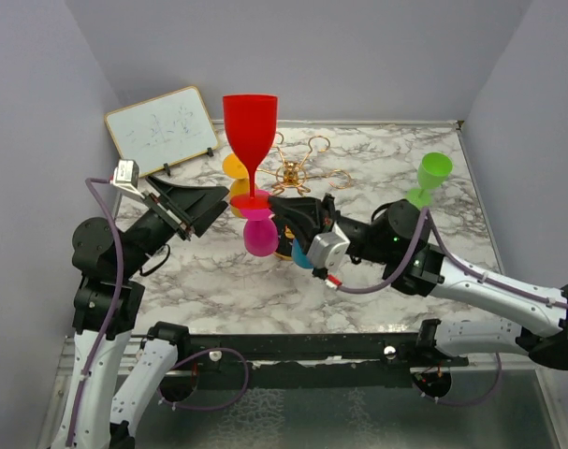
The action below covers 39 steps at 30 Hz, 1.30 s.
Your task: Take the wine glass off the wine glass rack
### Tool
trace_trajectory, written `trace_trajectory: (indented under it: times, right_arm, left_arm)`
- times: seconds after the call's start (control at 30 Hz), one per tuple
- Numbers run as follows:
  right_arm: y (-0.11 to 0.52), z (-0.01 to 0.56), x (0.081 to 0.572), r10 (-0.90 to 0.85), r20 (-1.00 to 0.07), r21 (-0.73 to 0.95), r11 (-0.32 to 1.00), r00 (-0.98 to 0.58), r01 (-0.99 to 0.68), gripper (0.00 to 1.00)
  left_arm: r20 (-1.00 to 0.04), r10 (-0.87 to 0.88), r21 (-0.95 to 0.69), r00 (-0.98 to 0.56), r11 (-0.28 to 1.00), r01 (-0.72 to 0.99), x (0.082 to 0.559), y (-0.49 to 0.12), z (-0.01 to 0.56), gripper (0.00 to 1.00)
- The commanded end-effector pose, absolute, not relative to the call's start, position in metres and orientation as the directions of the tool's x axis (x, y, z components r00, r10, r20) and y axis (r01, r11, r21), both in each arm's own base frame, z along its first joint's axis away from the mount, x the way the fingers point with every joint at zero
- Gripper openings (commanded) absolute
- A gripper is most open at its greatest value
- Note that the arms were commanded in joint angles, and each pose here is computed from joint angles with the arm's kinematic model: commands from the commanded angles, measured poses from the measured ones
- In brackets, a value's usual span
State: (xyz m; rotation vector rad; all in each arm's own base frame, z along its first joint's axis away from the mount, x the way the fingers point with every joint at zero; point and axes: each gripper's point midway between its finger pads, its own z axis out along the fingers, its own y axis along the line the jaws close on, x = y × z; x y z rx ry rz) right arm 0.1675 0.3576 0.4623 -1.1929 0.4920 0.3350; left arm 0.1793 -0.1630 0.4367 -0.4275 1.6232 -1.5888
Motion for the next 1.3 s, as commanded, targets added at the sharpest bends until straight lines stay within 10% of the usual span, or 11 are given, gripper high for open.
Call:
trace_trajectory:
  times: [0.0, 0.7, 1.13, 1.27]
  right_arm:
    - [0.353, 0.472, 0.176, -0.134, -0.423, -0.820, 0.477, 0.896, -0.316, 0.01]
    - [0.387, 0.433, 0.150, -0.215, -0.279, -0.863, 0.484, 0.936, -0.147, 0.01]
    - [0.392, 0.422, 0.146, -0.238, -0.280, -0.868, 0.478, 0.930, -0.139, 0.01]
    - [0.363, 0.425, 0.150, -0.254, -0.370, -0.823, 0.535, 0.894, -0.189, 0.33]
  left_arm:
    - [-0.169, -0.779, -0.970, -0.604, 0.023, 0.242, 0.169, -0.155, 0.448, 0.81]
    - [0.014, -0.725, -0.988, -0.688, -0.115, 0.101, 0.167, -0.163, 0.418, 0.68]
    - [0.026, -0.707, -0.987, -0.706, -0.131, 0.095, 0.165, -0.165, 0.412, 0.00]
    - [-0.018, -0.728, -0.988, -0.685, -0.091, 0.123, 0.168, -0.163, 0.405, 0.00]
